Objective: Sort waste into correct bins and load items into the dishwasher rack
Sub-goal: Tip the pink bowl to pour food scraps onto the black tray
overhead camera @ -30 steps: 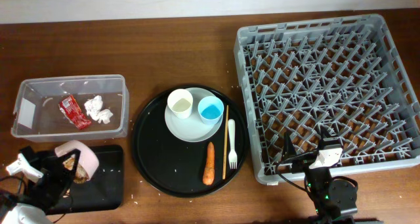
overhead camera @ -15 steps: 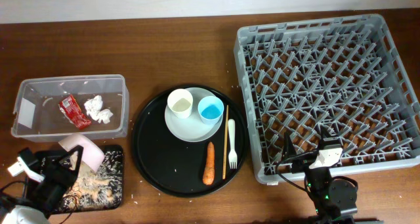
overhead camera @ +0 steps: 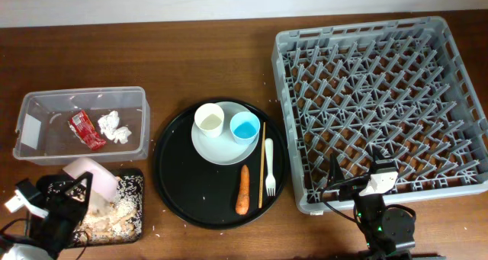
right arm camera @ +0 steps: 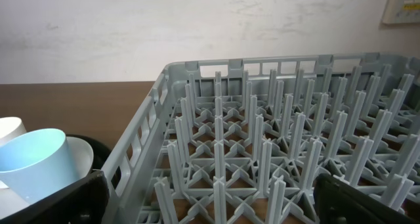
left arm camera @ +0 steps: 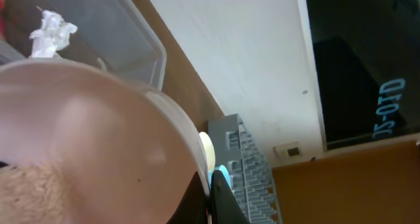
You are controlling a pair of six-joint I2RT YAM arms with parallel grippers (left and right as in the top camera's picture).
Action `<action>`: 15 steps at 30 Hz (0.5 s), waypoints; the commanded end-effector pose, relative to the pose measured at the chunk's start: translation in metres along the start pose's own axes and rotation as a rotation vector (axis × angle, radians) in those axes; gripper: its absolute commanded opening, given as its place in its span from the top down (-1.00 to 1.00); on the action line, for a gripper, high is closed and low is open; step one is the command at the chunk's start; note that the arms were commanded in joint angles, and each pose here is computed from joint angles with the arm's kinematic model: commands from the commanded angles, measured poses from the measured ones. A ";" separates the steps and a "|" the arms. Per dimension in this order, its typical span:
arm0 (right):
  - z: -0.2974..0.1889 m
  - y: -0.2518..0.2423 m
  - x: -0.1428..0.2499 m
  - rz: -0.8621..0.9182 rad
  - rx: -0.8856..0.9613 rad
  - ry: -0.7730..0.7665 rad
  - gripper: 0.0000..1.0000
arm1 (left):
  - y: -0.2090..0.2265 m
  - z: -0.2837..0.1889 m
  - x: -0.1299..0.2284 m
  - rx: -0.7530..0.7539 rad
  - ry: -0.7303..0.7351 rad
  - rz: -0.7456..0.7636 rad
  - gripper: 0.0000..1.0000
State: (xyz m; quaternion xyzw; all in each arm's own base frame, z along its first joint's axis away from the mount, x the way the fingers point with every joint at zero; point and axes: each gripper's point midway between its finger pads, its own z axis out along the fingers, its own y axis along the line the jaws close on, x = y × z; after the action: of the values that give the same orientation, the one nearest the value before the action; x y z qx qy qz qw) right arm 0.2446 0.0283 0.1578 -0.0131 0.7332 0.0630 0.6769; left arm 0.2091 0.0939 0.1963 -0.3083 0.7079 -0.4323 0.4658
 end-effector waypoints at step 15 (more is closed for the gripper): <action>0.000 0.000 0.003 0.003 0.000 0.005 -0.97 | -0.008 -0.002 -0.008 0.068 -0.042 -0.029 1.00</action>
State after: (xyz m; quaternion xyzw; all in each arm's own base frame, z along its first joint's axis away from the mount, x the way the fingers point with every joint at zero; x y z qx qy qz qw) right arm 0.2446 0.0283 0.1578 -0.0132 0.7332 0.0629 0.6769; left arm 0.2105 0.0972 0.2047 -0.3140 0.6798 -0.4559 0.4812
